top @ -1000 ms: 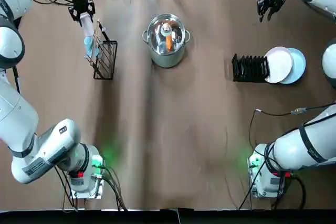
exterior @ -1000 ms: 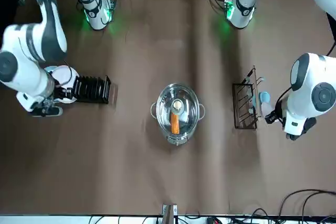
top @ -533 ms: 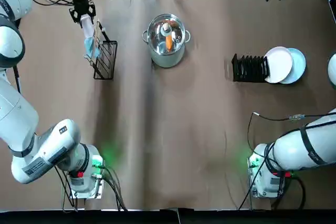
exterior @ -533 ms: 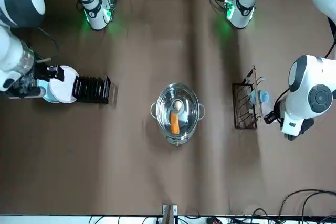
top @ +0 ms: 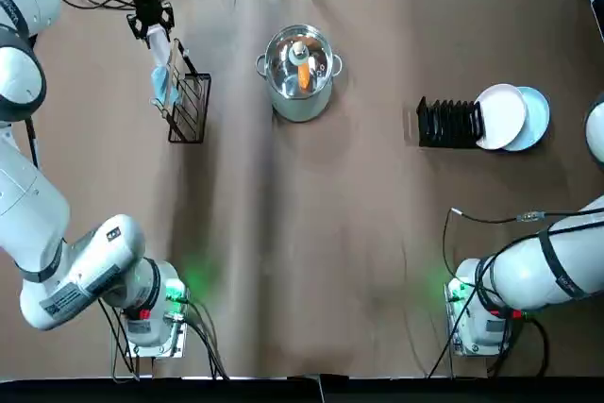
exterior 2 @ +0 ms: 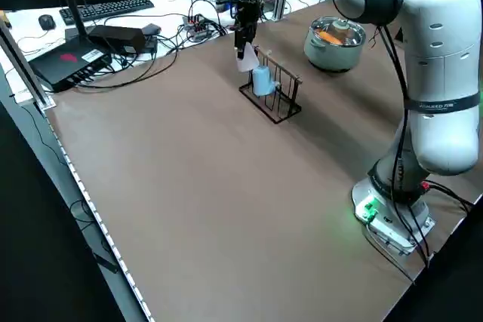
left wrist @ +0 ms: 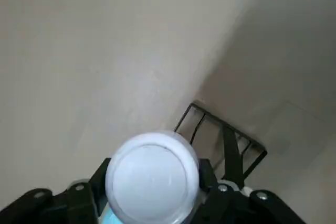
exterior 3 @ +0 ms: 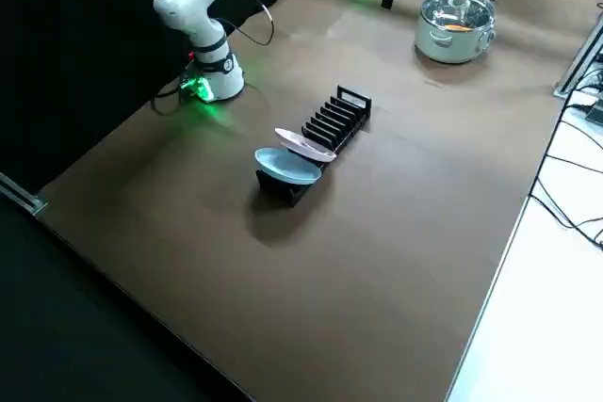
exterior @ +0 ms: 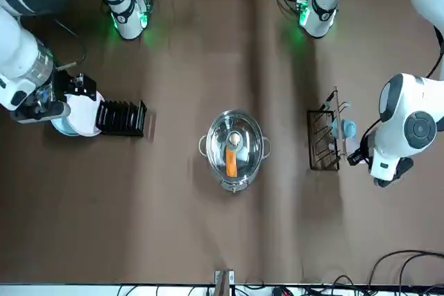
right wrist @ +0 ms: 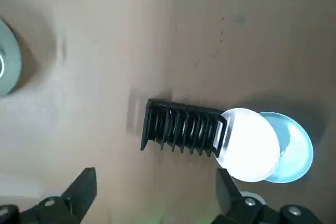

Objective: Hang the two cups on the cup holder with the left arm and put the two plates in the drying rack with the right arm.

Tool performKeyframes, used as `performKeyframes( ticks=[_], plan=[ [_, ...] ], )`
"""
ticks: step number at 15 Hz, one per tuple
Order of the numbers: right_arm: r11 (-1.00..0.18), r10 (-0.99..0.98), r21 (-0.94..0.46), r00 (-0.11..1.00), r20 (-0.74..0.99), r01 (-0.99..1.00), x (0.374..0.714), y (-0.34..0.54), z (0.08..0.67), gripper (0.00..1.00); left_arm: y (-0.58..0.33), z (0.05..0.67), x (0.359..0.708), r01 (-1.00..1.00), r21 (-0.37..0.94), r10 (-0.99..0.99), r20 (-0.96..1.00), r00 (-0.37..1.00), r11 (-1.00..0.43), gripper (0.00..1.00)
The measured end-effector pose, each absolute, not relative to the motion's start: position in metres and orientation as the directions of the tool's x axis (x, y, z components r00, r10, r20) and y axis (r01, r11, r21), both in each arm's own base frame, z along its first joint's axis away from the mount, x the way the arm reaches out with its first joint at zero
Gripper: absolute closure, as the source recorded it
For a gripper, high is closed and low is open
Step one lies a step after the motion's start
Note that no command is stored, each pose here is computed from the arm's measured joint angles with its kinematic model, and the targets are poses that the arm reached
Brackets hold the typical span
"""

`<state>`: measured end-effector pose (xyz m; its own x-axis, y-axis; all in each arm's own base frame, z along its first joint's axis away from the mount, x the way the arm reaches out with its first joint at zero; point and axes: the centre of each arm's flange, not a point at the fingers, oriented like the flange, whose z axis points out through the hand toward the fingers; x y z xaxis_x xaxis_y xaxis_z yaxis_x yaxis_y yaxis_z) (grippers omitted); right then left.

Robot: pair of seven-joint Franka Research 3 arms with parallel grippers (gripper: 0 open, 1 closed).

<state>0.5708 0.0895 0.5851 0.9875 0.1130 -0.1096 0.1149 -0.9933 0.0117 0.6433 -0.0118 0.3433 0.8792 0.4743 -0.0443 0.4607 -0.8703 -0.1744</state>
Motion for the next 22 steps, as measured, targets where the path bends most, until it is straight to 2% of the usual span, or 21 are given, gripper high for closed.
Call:
performKeyframes(
  ticks=[4,7,13,14,17,18,22],
  plan=[
    [-0.995,0.103,-0.006,0.989,-0.107,0.103,0.556,0.079,0.601,0.0,-0.013,0.332,0.646,0.473,-0.201,0.486,-0.016,0.874,-0.858,0.31],
    [-0.996,0.087,-0.013,0.993,-0.08,0.086,0.53,0.064,0.622,0.0,-0.021,0.325,0.646,0.467,-0.202,0.481,-0.023,0.877,-0.861,0.31],
    [-0.998,0.061,-0.023,0.997,-0.047,0.06,0.503,0.044,0.619,0.0,-0.021,0.325,0.646,0.467,-0.202,0.481,-0.022,0.877,-0.861,0.29],
    [-0.998,0.055,-0.025,0.998,-0.036,0.054,0.498,0.04,0.615,0.0,-0.021,0.326,0.646,0.467,-0.201,0.48,-0.022,0.877,-0.861,0.27],
    [-0.998,0.048,-0.03,0.998,-0.031,0.047,0.487,0.036,0.611,0.0,-0.02,0.329,0.648,0.47,-0.198,0.482,-0.015,0.876,-0.86,0.03],
    [-0.999,0.045,-0.031,0.999,-0.03,0.044,0.485,0.035,0.613,0.0,-0.02,0.331,0.649,0.471,-0.197,0.482,-0.012,0.876,-0.86,0.0],
    [-0.999,0.025,-0.036,0.999,-0.022,0.024,0.479,0.023,0.623,0.0,-0.019,0.335,0.651,0.475,-0.192,0.485,-0.004,0.875,-0.859,0.0]
  ],
)
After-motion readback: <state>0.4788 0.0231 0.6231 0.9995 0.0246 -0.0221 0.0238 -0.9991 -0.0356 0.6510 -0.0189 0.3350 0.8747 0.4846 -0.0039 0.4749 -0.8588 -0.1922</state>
